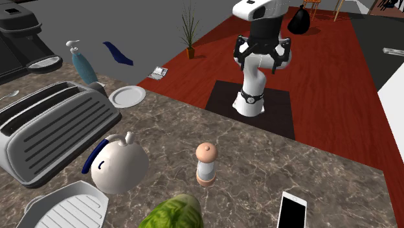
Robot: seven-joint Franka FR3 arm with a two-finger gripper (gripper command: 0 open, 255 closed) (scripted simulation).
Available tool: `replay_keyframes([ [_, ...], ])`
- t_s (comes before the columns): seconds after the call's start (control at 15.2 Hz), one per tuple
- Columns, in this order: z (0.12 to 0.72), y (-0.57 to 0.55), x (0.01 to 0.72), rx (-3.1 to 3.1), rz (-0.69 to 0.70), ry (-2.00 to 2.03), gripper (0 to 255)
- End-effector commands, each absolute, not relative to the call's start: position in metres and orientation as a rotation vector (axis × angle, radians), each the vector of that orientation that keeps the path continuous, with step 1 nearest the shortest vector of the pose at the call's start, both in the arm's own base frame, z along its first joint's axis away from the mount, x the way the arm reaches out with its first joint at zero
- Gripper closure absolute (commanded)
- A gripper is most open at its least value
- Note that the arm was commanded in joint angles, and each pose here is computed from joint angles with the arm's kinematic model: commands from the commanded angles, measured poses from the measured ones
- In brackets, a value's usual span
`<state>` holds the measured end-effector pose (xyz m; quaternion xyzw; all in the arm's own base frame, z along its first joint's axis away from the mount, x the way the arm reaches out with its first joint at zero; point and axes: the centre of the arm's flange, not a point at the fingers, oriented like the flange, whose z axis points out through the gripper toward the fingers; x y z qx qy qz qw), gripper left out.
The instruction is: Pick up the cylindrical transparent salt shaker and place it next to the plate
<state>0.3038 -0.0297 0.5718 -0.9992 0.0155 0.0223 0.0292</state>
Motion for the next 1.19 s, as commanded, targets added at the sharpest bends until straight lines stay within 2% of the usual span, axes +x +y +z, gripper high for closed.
replay_keyframes([
  [0.0,0.572,-0.03,0.304,-3.082,0.069,0.048,0],
  [1.12,0.462,-0.097,0.471,-3.111,-0.061,0.309,0],
])
